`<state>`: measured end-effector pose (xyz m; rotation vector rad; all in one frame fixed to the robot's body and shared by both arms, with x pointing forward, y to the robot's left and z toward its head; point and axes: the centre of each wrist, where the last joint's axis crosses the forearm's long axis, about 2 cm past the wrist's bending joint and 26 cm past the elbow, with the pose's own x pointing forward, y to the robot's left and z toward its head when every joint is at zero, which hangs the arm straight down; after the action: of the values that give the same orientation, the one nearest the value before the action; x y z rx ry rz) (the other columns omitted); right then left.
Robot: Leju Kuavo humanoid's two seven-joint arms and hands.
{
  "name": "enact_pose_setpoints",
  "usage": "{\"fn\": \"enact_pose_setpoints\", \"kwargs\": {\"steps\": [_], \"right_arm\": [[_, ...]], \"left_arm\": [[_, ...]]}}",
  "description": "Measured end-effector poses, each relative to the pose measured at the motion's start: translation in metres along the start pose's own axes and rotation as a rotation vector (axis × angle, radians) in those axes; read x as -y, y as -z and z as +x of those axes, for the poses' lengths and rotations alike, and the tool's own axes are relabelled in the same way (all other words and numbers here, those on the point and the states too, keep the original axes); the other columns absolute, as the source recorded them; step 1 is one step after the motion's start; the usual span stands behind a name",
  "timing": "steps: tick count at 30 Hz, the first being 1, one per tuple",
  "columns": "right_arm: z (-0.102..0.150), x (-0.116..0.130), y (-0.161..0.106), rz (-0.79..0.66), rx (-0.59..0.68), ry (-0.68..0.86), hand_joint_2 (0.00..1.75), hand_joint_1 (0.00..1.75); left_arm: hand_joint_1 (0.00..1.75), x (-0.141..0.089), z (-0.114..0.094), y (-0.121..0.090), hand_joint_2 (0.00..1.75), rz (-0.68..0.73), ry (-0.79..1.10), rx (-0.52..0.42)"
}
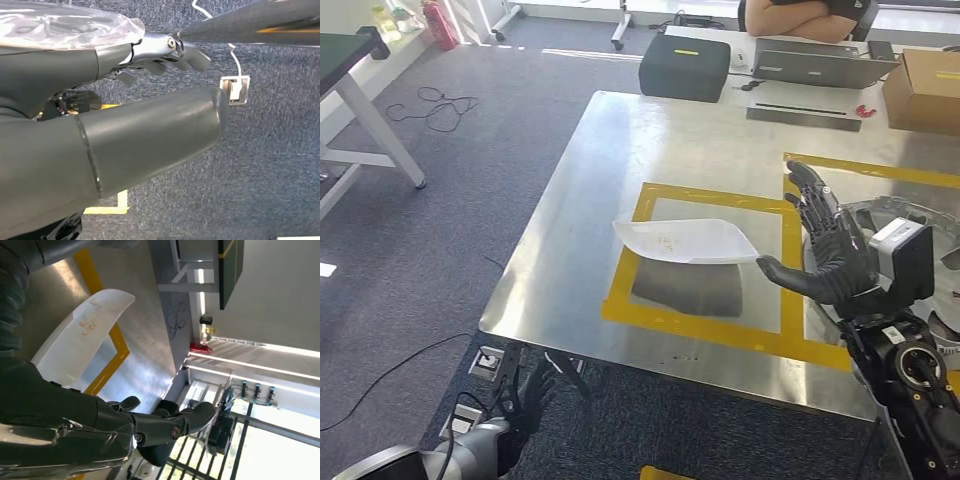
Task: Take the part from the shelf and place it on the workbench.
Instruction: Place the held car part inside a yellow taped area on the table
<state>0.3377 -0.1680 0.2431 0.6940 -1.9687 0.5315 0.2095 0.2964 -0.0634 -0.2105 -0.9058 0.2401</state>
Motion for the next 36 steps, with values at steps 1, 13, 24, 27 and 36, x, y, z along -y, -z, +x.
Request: {"fn": "enact_pose_setpoints", "kwargs": {"steps": [1, 13, 24, 27, 36], "right_arm": [[0.001, -0.002, -0.003, -0.003, 0.000, 0.016, 1.31, 0.00], [-0.010, -0.039, -0.056, 0.039, 0.055, 0.256, 0.00, 0.00], [-0.009, -0.050, -0.069, 0.056, 0.070, 0.281, 0.00, 0.00], [-0.008, -0.051, -0.070, 0.055, 0.071, 0.281, 0.00, 0.00], [-0.008, -0.048, -0.074, 0.023, 0.066, 0.259, 0.00, 0.00]], "left_arm": [[0.00, 0.000, 0.000, 0.000, 0.00, -0.001, 0.001, -0.002], [0.00, 0.000, 0.000, 0.000, 0.00, 0.004, 0.004, -0.005], [0.00, 0.001, 0.000, 0.000, 0.00, -0.003, 0.008, -0.013], [0.00, 0.001, 0.000, 0.000, 0.00, -0.003, 0.004, -0.013], [0.00, 0.003, 0.001, 0.001, 0.00, -0.004, 0.001, -0.012]]}}
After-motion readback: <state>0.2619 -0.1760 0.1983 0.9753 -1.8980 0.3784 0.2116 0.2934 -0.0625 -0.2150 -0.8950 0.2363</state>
